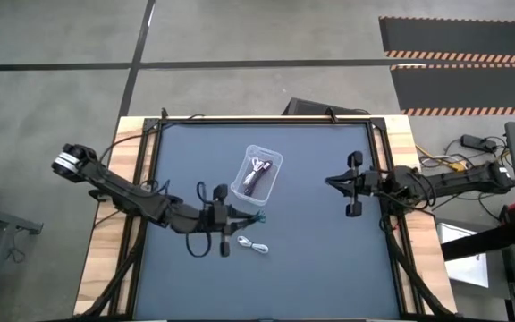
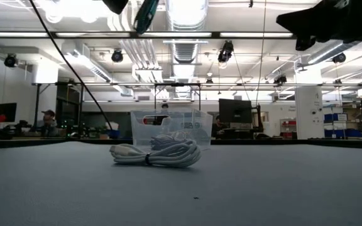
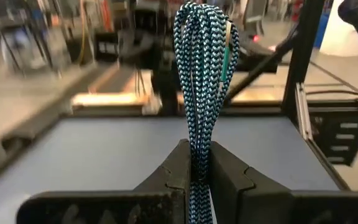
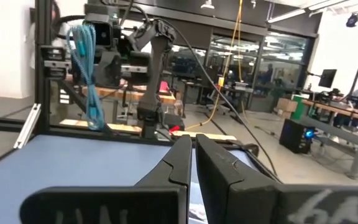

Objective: Pick and place USB-C Cables
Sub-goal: Put the blue USB cable into the transparent bin

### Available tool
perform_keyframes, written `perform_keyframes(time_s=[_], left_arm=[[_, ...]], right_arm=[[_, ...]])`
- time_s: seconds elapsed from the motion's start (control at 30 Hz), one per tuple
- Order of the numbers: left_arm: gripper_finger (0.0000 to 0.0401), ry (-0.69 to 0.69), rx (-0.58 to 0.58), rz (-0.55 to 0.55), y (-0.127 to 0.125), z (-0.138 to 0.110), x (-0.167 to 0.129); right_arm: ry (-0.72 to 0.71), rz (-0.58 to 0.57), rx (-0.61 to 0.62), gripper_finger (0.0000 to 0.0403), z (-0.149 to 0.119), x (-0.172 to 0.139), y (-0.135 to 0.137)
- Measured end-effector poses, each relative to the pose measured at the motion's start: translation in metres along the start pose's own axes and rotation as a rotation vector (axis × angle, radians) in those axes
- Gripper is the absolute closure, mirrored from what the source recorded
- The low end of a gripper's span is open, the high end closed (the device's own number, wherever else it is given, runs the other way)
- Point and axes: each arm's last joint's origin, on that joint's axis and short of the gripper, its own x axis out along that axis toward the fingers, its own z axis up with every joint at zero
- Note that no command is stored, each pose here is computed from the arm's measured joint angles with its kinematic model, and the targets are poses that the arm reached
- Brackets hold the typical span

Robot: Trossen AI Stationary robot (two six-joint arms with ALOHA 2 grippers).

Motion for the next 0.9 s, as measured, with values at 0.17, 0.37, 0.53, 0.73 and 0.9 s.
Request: perform_keyframes(time_s=[0.17, 0.37, 0.53, 0.73, 0.9], left_arm=[[0.0382, -0.111, 0.041, 0.02, 0.004, -0.01, 0.006], [0.0382, -0.164, 0.01, 0.055, 0.01, -0.029, 0.018], [0.0382, -0.181, 0.003, 0.081, 0.014, -0.038, 0.029], [0.0382, -0.193, -0.007, 0.109, 0.019, -0.045, 0.04], [0.0382, -0.204, -0.016, 0.125, 0.023, -0.048, 0.045]], right_arm=[[-0.034, 0.018, 0.005, 0.039, 0.0, 0.008, 0.005], [-0.079, 0.033, 0.013, 0.039, -0.003, 0.02, 0.011], [-0.119, 0.04, 0.019, 0.039, -0.006, 0.029, 0.016], [-0.142, 0.062, 0.029, 0.039, -0.006, 0.041, 0.019], [-0.155, 0.09, 0.025, 0.039, 0.003, 0.058, 0.022]])
